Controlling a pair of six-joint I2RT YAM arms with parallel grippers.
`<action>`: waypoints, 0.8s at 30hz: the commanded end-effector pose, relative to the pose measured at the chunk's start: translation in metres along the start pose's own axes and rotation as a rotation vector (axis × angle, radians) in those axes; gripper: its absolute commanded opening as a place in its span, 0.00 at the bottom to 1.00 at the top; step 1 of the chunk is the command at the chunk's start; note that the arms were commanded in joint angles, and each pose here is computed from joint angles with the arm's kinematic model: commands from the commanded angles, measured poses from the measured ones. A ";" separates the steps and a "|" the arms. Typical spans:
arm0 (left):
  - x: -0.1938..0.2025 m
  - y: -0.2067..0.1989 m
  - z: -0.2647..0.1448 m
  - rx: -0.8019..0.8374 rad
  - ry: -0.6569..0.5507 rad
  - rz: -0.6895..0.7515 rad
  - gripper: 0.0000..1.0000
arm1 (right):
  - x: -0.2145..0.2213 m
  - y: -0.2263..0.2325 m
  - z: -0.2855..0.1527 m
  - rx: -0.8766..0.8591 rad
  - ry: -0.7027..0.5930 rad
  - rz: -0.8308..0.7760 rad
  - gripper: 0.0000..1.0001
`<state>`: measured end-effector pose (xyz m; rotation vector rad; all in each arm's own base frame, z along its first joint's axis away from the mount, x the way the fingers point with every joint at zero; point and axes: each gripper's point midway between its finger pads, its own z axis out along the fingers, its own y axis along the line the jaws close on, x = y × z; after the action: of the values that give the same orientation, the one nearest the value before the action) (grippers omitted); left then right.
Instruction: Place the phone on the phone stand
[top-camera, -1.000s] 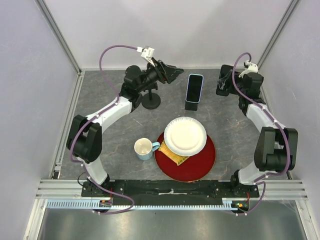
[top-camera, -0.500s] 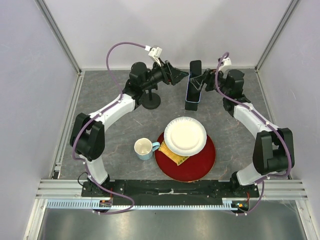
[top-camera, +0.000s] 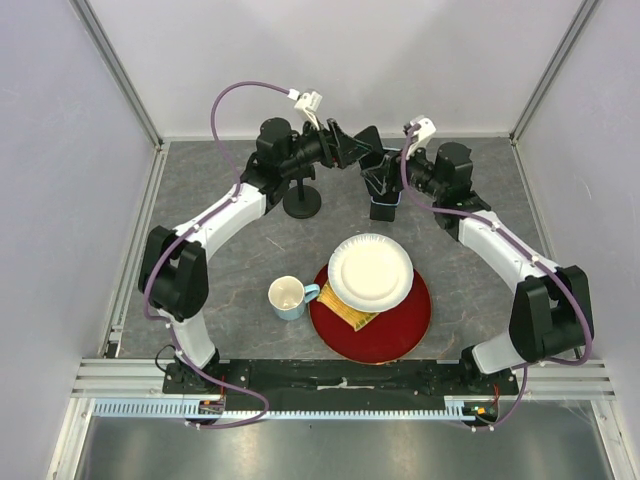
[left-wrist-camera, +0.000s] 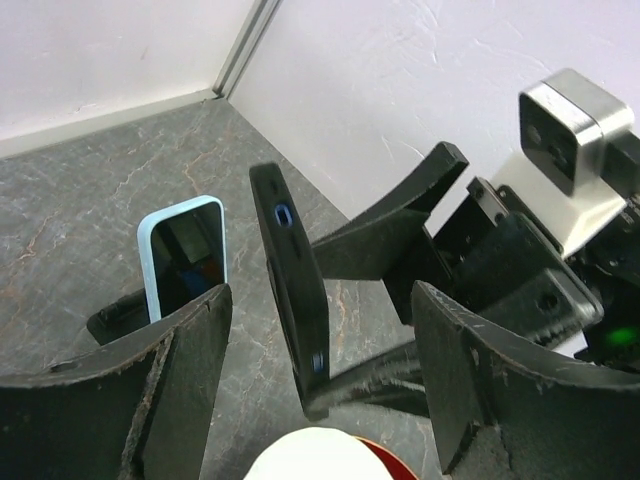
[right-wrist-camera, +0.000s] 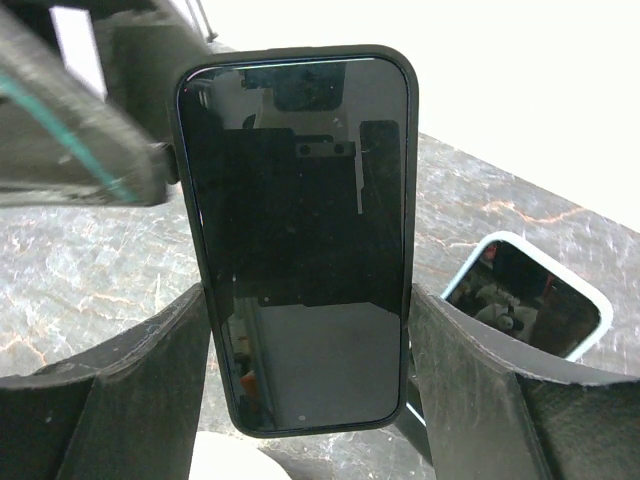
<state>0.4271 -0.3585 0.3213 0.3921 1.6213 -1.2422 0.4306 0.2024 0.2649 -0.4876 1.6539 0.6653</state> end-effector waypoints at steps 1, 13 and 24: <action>-0.034 -0.022 -0.009 0.044 -0.035 0.026 0.78 | -0.047 0.021 -0.005 -0.049 -0.125 -0.176 0.00; -0.020 -0.040 -0.054 -0.037 0.042 -0.044 0.76 | -0.054 0.078 -0.013 -0.180 -0.140 -0.347 0.00; -0.013 -0.078 -0.116 -0.101 0.097 -0.110 0.35 | -0.085 0.166 -0.047 -0.370 -0.241 -0.452 0.00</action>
<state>0.3445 -0.3027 0.3630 0.3386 1.7664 -1.2274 0.3339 0.2838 0.3184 -0.9361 1.3673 0.6753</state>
